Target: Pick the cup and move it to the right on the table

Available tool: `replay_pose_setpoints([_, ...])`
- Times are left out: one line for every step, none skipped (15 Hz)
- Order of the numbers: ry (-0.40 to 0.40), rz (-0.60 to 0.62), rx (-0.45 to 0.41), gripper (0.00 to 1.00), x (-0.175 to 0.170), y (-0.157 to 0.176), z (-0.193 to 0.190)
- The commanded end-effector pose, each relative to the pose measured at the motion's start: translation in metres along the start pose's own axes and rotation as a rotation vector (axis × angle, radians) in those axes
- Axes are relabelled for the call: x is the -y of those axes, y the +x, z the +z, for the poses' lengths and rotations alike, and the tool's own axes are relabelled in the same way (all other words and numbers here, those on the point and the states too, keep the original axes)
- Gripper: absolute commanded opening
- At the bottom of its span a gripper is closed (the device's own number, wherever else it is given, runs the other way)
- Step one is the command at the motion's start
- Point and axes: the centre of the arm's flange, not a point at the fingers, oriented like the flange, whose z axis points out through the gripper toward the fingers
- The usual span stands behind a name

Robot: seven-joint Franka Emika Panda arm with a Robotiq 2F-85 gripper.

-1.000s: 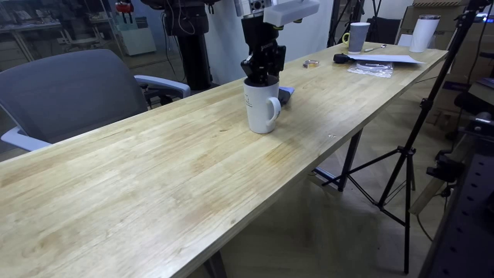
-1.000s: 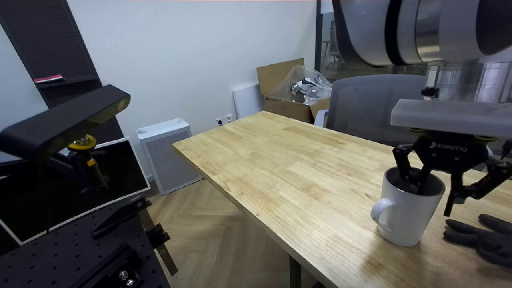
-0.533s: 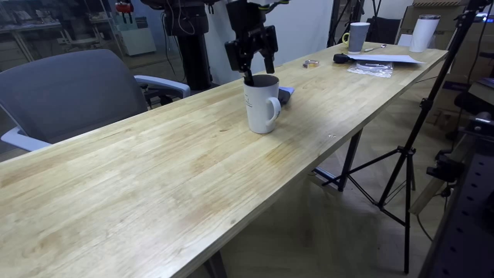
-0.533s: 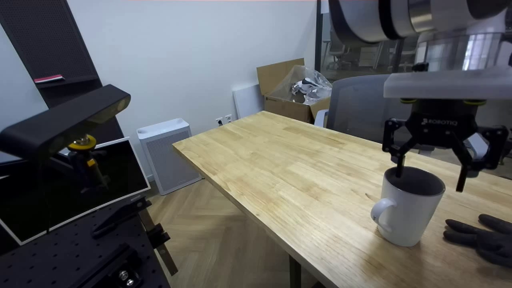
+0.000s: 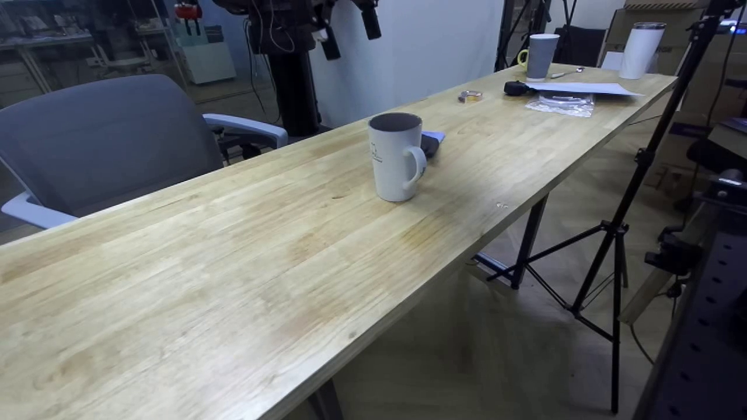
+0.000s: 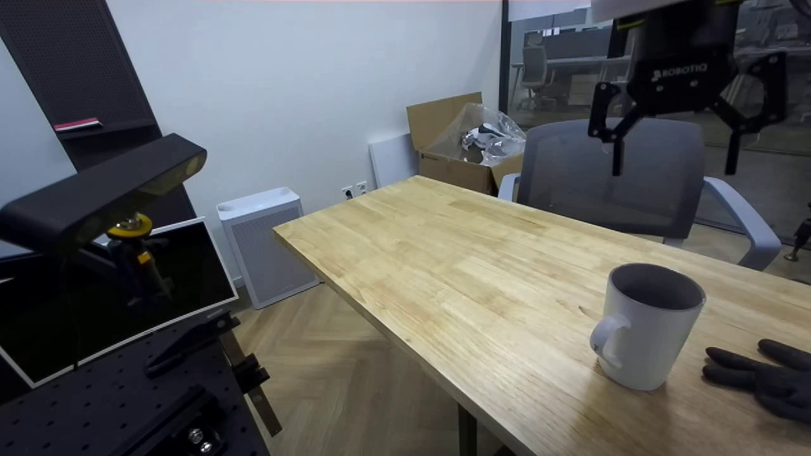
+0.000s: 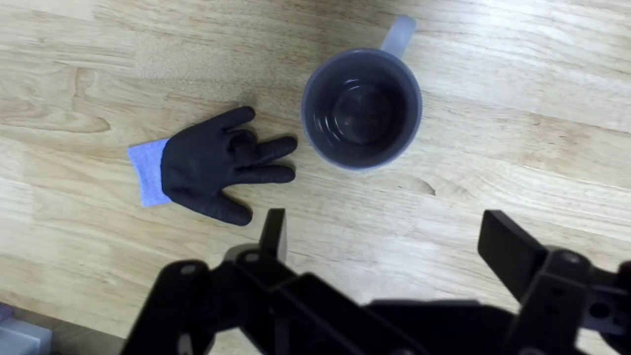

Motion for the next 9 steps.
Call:
replay_pose_setpoints([-0.021,-0.003,0.009,1.0,0.007,0.0,-0.031])
replay_pose_setpoints([-0.016,-0.011,0.017,1.0,0.01,-0.002,-0.033])
replay_pose_setpoints([-0.007,-0.015,0.002,1.0,0.006,-0.001,-0.021])
replay_pose_setpoints([-0.007,-0.019,0.006,1.0,0.008,-0.002,-0.024])
replay_pose_setpoints([-0.007,-0.021,0.008,1.0,0.009,-0.002,-0.025])
replay_pose_setpoints([-0.008,-0.022,0.009,1.0,0.01,-0.002,-0.025])
replay_pose_setpoints([-0.008,-0.022,0.01,1.0,0.01,-0.002,-0.025])
replay_pose_setpoints([-0.008,-0.022,0.01,1.0,0.01,-0.002,-0.025])
replay_pose_setpoints([-0.009,-0.022,0.01,1.0,0.01,-0.002,-0.025])
